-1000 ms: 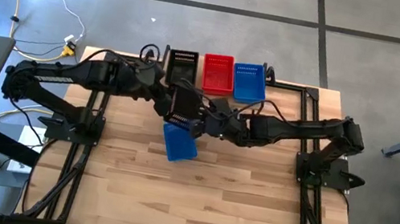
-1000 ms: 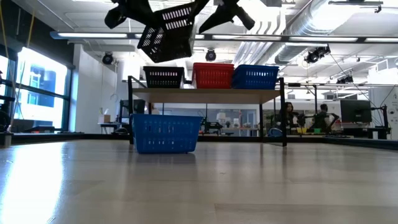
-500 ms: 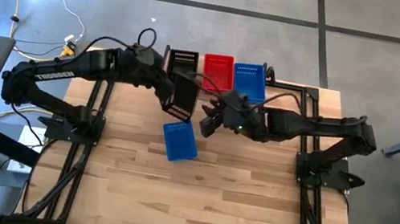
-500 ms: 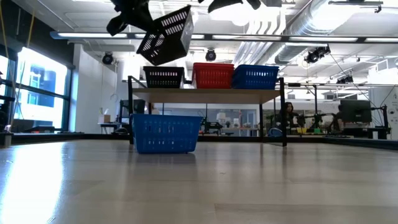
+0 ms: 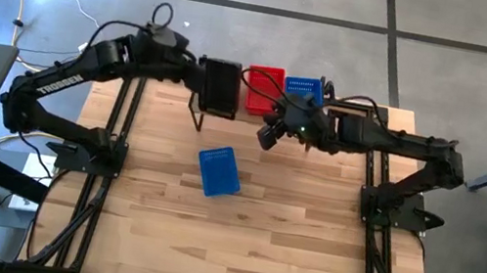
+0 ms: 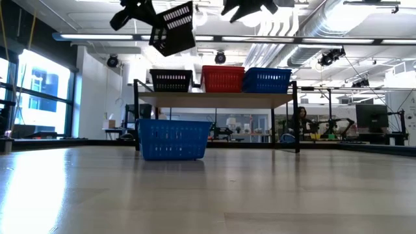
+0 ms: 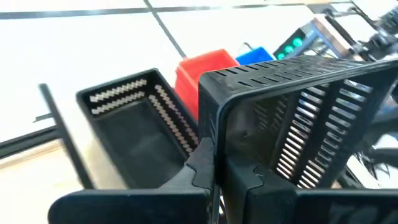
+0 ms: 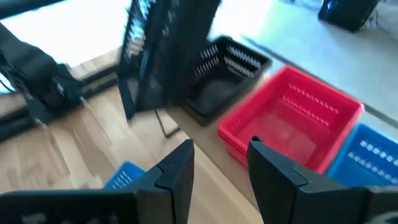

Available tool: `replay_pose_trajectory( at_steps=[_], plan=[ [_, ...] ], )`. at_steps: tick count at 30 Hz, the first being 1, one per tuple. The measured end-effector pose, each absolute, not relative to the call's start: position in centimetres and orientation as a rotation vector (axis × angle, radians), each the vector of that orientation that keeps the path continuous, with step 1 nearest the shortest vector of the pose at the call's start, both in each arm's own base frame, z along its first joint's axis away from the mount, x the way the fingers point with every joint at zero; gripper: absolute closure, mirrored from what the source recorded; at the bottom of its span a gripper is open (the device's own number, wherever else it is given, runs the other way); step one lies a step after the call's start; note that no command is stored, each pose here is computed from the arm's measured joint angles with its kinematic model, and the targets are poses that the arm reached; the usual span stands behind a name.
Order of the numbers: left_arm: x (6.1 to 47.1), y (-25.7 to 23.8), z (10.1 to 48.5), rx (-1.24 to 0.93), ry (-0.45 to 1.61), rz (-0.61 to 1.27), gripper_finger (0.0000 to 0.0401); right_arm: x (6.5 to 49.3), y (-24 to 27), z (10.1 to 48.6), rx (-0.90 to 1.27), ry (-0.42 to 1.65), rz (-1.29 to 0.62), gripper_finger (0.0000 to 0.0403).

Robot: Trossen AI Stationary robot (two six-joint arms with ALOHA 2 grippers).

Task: Stack baskets on shelf by color
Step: Stack the black bin on top of the stacked black bins on the shelf

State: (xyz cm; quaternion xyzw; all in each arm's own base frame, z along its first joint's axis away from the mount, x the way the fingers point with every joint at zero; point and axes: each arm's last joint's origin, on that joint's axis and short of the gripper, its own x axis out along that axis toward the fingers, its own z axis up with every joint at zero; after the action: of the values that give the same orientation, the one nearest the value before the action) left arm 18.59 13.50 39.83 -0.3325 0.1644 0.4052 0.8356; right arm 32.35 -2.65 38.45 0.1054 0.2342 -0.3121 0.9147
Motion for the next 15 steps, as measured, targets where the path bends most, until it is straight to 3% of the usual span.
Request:
replay_pose_trajectory(
  at_steps=[15],
  plan=[
    [15.7,19.4,41.7,-0.951,0.345,0.888,0.0401,31.0,-5.8,37.2,0.211,0.658,-0.694,0.0269]
  ],
)
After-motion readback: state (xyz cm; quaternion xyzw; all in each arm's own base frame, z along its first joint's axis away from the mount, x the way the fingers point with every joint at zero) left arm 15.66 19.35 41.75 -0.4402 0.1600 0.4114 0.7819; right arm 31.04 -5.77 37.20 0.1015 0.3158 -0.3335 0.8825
